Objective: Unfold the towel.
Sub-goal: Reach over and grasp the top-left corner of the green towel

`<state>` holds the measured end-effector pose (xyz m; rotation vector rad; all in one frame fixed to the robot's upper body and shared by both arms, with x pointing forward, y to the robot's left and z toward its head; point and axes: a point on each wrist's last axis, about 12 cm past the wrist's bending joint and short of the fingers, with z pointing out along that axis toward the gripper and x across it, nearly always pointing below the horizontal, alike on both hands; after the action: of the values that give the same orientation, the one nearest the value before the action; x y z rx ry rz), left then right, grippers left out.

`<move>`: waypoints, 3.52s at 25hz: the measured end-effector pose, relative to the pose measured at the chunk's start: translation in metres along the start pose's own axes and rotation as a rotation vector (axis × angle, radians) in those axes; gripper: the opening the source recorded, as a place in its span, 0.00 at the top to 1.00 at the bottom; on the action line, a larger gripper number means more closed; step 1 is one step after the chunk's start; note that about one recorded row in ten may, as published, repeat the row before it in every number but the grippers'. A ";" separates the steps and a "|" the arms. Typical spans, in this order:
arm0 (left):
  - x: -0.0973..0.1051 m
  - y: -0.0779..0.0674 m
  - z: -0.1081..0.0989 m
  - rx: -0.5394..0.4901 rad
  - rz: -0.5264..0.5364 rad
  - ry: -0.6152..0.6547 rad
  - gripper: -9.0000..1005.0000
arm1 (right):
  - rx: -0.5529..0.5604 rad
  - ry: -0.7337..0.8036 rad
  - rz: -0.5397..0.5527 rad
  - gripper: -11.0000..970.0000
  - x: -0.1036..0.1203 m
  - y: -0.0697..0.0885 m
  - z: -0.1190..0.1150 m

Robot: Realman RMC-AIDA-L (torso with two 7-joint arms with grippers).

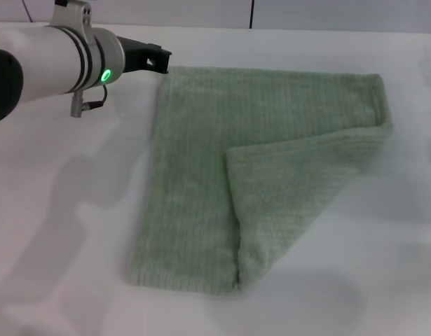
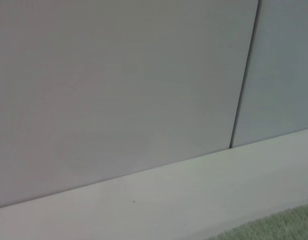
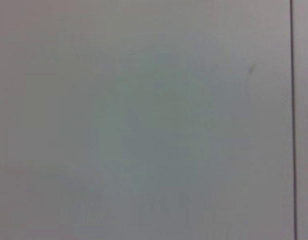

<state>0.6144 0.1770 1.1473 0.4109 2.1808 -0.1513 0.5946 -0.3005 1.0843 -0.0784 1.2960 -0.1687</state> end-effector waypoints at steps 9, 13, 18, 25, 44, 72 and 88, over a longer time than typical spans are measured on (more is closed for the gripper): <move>-0.002 0.002 0.000 -0.020 -0.015 -0.018 0.99 | -0.019 0.003 -0.010 0.26 -0.002 0.004 0.006; -0.002 -0.001 0.001 -0.014 0.092 -0.001 0.99 | -0.020 0.007 -0.010 0.26 -0.001 0.004 0.007; -0.009 -0.004 0.003 -0.011 0.088 0.054 0.99 | -0.021 0.006 -0.010 0.26 -0.002 0.005 0.008; -0.015 0.001 0.004 -0.020 0.034 0.034 0.99 | -0.023 0.005 -0.012 0.26 -0.002 0.005 0.009; 0.010 -0.003 0.018 0.107 0.016 0.063 0.99 | -0.023 0.004 -0.014 0.26 -0.003 0.004 0.009; 0.041 -0.004 0.055 0.071 -0.002 0.034 0.99 | -0.041 0.019 -0.014 0.26 -0.002 0.009 0.013; 0.049 -0.014 0.056 0.092 0.042 0.050 0.99 | -0.054 0.015 -0.016 0.26 -0.003 0.012 0.013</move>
<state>0.6247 0.1616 1.0740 0.5174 2.2182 -0.2202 0.6077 -0.2887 1.0892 -0.1343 1.3158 -0.1484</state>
